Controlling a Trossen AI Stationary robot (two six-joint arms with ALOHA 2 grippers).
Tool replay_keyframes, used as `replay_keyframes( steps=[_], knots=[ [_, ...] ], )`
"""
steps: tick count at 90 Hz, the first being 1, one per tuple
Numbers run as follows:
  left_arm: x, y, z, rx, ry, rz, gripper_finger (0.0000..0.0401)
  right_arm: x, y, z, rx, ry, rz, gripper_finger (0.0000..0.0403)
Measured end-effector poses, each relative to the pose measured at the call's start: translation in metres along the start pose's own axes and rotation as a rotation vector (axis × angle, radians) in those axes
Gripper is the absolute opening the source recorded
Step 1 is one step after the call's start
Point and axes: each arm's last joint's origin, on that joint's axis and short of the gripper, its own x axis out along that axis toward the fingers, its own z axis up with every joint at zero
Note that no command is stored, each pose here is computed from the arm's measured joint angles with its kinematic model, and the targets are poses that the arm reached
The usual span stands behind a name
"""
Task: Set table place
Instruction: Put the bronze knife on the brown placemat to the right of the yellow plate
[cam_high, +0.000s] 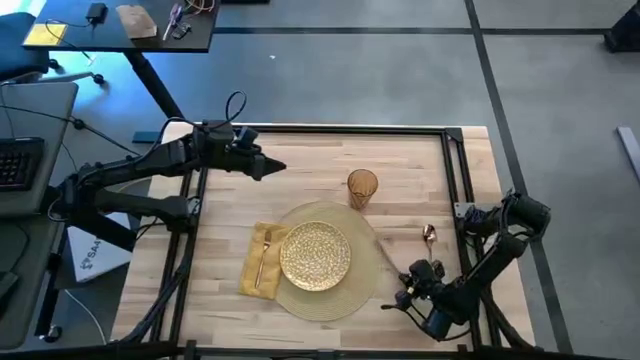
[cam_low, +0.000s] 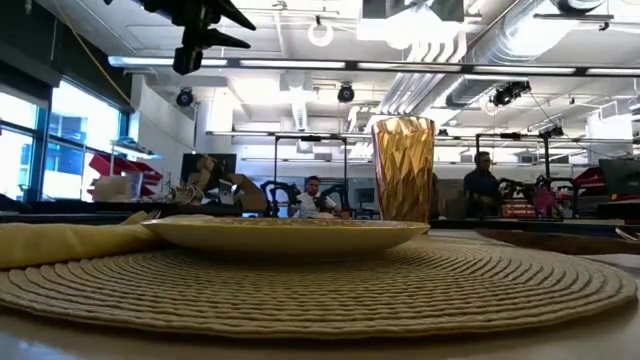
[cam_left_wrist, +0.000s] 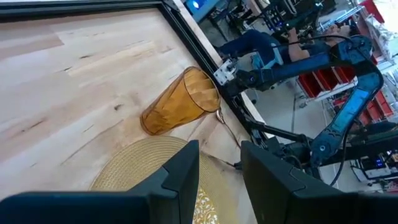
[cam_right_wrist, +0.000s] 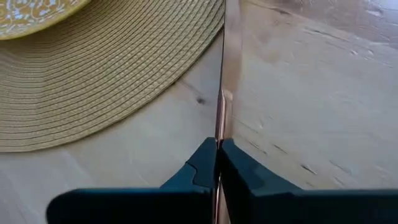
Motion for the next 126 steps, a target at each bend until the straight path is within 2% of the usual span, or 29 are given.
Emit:
replay_keyframes(
  steps=[21,44,52,71,79,89,102,115,126],
  knots=[
    [0.0,0.0,0.0,-0.003,0.0,0.0,0.0101,0.0,0.001,0.001,0.002,-0.021,0.015,0.0001],
    [0.0,0.0,0.0,-0.003,0.0,0.0,0.0101,0.004,0.017,0.005,0.099,-0.079,0.141,0.0],
    [0.0,0.0,0.0,-0.004,0.0,0.0,0.0101,0.007,0.021,0.008,0.114,-0.075,0.151,0.0],
    [0.0,0.0,0.0,-0.002,-0.004,-0.004,0.0101,-0.006,0.019,0.028,0.03,-0.024,0.04,0.0],
    [0.0,-0.001,0.001,-0.001,-0.008,-0.009,0.0101,-0.014,0.017,0.029,-0.112,0.028,0.043,0.0006],
    [0.0,-0.001,0.001,0.004,-0.011,-0.012,0.0101,-0.02,0.019,0.019,-0.261,0.064,0.107,0.0042],
    [0.0,-0.001,0.001,0.008,-0.009,-0.012,0.0101,-0.018,0.018,0.001,-0.371,0.03,0.178,0.0125],
    [0.0,-0.001,0.001,0.003,-0.01,-0.012,0.0101,-0.008,0.015,-0.014,-0.414,0.016,0.155,0.0203],
    [0.0,-0.001,0.001,0.001,-0.01,-0.011,0.0101,0.004,0.013,-0.027,-0.409,0.011,0.131,0.0226]
  ],
)
